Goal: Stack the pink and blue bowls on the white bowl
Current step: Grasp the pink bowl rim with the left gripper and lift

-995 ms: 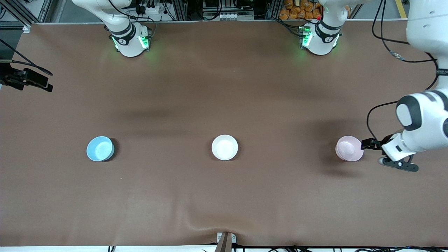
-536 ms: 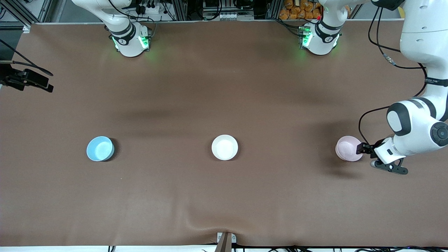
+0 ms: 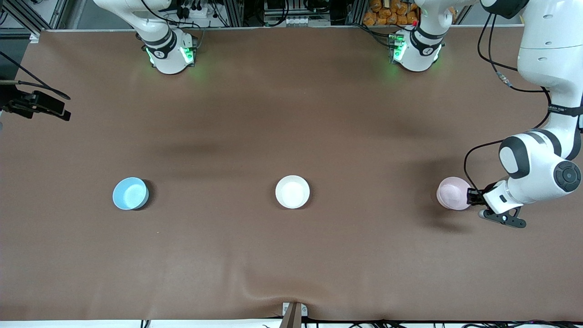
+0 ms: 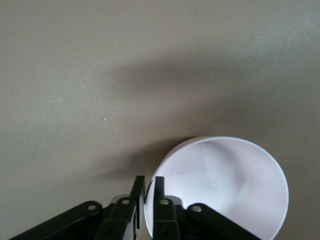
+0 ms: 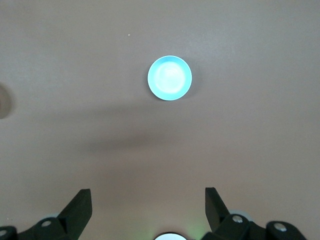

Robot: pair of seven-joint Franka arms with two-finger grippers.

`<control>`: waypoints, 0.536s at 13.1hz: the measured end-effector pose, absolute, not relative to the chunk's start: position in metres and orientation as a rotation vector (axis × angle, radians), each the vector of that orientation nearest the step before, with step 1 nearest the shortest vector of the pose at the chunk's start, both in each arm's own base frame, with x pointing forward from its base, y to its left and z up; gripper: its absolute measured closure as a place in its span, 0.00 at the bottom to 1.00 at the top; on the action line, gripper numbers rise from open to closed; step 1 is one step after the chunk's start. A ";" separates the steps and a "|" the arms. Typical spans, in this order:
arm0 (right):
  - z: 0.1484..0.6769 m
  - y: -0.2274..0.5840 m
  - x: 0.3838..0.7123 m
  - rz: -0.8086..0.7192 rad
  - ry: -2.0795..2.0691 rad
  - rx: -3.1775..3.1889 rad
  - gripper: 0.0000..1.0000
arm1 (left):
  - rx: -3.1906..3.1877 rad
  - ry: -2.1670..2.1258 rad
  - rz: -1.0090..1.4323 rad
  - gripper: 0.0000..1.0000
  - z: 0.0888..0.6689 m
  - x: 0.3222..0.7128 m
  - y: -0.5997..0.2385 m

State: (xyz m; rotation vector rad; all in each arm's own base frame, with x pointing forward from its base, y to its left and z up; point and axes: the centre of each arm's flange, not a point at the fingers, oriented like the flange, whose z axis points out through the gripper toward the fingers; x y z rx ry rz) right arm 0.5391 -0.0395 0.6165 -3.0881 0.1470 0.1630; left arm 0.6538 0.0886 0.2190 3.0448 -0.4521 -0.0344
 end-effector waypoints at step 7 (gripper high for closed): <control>0.608 -0.037 0.543 0.184 0.140 -3.087 0.00 | 2.948 -0.369 -0.012 0.98 0.275 0.679 0.025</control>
